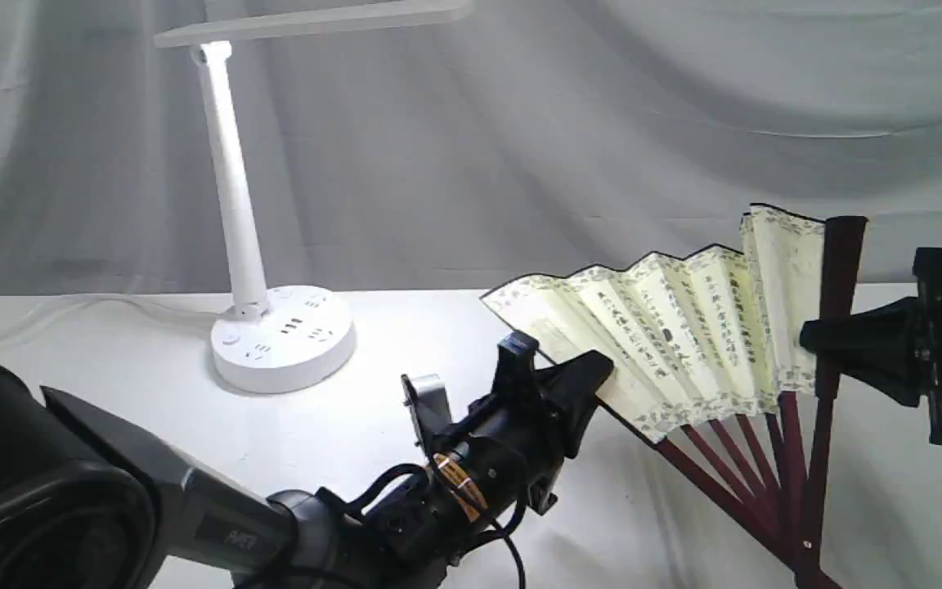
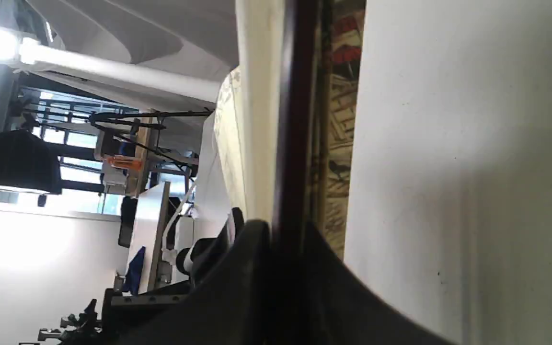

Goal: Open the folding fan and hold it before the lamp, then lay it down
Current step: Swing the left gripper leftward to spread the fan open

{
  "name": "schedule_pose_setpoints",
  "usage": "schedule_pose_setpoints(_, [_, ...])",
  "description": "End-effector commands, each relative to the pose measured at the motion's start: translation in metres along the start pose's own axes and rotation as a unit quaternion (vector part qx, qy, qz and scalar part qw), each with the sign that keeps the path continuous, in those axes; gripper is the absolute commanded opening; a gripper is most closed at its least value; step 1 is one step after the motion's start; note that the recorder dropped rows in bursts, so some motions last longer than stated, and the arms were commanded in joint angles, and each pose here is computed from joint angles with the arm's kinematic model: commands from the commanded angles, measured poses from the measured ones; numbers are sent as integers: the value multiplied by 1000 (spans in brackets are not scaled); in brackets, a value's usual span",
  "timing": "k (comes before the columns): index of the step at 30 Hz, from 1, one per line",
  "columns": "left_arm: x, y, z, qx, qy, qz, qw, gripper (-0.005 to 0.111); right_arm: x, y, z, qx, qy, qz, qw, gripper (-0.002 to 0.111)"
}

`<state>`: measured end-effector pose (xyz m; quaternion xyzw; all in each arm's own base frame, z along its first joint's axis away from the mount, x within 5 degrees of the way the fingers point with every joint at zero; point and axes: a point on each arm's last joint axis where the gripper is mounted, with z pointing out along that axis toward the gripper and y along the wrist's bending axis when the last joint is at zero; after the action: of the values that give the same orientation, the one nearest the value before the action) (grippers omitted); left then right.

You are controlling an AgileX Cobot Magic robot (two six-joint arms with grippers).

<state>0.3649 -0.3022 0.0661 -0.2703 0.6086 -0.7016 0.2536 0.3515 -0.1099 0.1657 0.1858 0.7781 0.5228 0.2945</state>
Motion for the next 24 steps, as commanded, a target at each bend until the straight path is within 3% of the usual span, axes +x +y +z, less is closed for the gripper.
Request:
schedule_pose_setpoints(1, [-9,-22,-2,31,-53,-22,998,0,-4,-5,-12,10,-9,-12,1000,0])
schedule_pose_setpoints(5, [-13,-33,-9,34,-91,-9,995,0,-10,-10,-26,11,-37,-3,999,0])
schedule_pose_setpoints(11, [-16,-39,-22,32,-168,-36,985,0,-12,-12,-31,12,-46,0,999,0])
schedule_pose_setpoints(24, [-18,-52,-32,47,-256,-80,962,0,-14,-14,-36,13,-55,20,998,0])
